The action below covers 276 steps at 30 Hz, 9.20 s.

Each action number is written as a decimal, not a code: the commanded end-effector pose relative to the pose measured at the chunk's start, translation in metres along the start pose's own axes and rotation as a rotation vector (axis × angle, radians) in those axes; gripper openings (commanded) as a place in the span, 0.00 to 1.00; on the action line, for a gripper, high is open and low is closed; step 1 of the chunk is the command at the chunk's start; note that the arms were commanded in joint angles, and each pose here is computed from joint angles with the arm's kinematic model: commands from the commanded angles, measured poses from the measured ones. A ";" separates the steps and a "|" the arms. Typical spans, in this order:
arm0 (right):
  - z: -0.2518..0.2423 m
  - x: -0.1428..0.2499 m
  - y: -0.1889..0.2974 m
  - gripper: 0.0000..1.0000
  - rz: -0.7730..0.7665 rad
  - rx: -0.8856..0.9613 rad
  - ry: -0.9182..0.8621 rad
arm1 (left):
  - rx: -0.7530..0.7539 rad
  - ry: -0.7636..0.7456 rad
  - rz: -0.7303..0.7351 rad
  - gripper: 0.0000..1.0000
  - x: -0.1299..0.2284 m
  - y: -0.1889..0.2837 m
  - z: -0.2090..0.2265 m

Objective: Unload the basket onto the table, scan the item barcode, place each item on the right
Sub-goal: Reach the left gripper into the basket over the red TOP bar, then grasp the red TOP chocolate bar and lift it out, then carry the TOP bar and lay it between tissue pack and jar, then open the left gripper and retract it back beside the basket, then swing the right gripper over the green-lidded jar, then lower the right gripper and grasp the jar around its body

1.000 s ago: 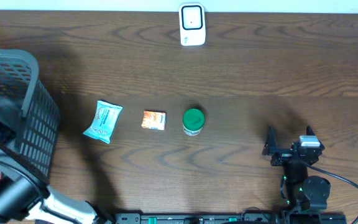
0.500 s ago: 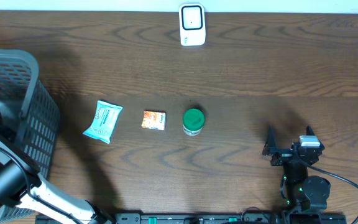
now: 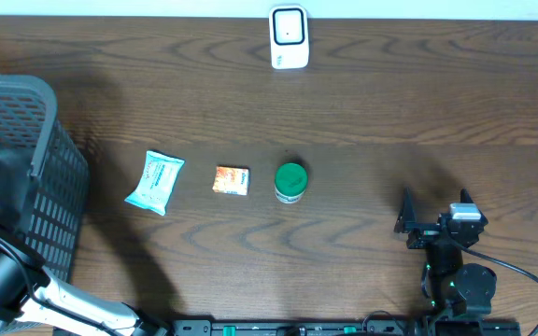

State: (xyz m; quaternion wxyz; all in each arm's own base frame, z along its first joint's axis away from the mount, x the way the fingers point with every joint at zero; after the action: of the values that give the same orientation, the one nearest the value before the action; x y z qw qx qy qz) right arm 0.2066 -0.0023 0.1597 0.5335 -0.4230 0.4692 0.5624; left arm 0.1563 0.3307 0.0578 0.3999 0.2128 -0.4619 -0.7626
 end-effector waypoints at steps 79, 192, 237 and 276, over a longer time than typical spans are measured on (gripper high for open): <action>-0.005 -0.004 0.000 0.99 -0.023 0.038 0.033 | 1.444 -1.367 -0.871 0.82 0.261 0.379 -0.233; 0.185 0.069 -0.049 0.99 1.196 1.158 -0.976 | 0.563 0.166 -1.884 0.83 0.231 0.461 0.084; 0.176 0.068 -0.099 0.99 1.365 0.114 0.049 | 0.561 0.157 -1.874 0.83 0.229 0.459 0.079; 0.150 0.141 -0.078 0.58 1.396 0.430 -0.462 | 0.564 0.164 -1.879 0.83 0.229 0.459 0.081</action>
State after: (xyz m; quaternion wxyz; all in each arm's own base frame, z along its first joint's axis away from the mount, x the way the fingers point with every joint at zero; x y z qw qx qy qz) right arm 0.2794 0.1703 0.0488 0.2428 0.2000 0.6188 0.7198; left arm 0.1577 0.0724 0.5076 -0.4021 0.6315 -0.2441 -0.6163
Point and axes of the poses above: each gripper's point midway between its finger pads, its own y axis back along the fingers, its own z axis along the line the jaws close on, x = y × z, the point moved 4 cm from there along y, back along the fingers, and after that the axes turned 11 degrees about -y, right-handed, at the moved point
